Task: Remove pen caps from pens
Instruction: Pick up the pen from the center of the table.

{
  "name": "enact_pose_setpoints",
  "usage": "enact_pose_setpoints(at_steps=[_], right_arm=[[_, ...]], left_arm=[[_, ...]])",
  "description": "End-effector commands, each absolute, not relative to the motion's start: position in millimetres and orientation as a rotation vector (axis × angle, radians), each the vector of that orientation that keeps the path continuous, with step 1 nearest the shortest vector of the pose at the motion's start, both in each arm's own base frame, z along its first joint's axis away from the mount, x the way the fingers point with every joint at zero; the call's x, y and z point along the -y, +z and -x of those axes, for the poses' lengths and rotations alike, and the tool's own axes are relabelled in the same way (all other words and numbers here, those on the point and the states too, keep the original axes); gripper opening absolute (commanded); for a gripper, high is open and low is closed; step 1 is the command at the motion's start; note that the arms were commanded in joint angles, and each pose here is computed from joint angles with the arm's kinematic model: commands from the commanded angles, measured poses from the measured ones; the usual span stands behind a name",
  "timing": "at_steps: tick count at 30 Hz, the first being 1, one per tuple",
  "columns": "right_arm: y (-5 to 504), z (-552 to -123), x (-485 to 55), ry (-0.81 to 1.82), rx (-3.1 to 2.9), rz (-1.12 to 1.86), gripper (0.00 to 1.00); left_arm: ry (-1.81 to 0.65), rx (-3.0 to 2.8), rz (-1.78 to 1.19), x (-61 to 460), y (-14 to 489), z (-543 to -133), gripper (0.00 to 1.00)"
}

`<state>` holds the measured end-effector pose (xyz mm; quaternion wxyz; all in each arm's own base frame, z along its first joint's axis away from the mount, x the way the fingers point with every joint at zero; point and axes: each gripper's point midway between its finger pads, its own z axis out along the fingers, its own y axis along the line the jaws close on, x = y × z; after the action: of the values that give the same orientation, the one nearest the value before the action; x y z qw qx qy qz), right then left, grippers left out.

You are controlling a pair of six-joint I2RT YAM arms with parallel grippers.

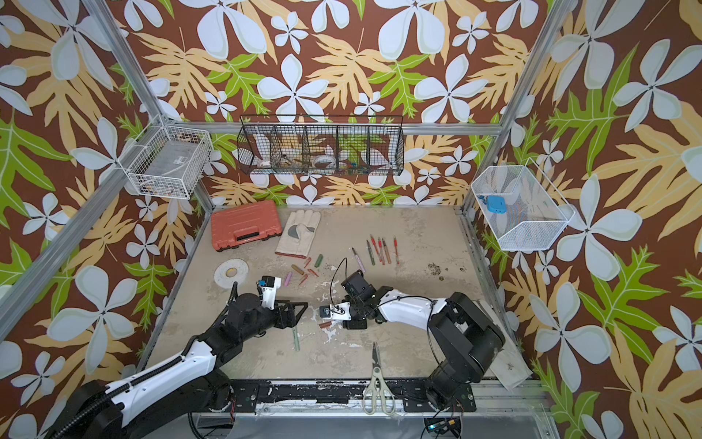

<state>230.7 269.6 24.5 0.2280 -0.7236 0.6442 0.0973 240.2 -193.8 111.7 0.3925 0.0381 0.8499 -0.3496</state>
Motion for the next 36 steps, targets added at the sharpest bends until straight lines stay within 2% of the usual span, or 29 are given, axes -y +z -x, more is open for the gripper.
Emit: enact_pose_setpoints(at_steps=[1, 4, 7, 15, 25, 36], right_arm=[[20.9, -224.8, -269.0, 0.303, -1.796, 2.013, 0.46], [20.5, -224.6, -271.6, 0.323, -1.801, 2.014, 0.43], [10.5, -222.0, -270.8, 0.347, -1.857, 2.036, 0.34], [-7.3, -220.7, -264.1, 0.335, -1.962, 2.065, 0.25], [-16.4, -220.8, -261.6, 0.336, -2.06, 2.008, 0.06], [3.1, -243.2, -284.7, 0.404, -2.195, 1.676, 0.04]], left_arm=[[-0.894, -2.15, -0.095, 194.7, 114.2, -241.2, 0.9], [-0.883, -2.161, -0.094, 193.5, 110.6, -240.6, 0.9], [-0.878, -2.164, -0.092, 192.9, 109.5, -240.7, 0.9], [-0.865, -2.166, -0.087, 191.3, 108.4, -241.4, 0.91], [-0.852, -2.163, -0.079, 189.3, 108.3, -242.4, 0.9], [-0.84, -2.157, -0.076, 189.6, 110.3, -246.3, 0.91]])
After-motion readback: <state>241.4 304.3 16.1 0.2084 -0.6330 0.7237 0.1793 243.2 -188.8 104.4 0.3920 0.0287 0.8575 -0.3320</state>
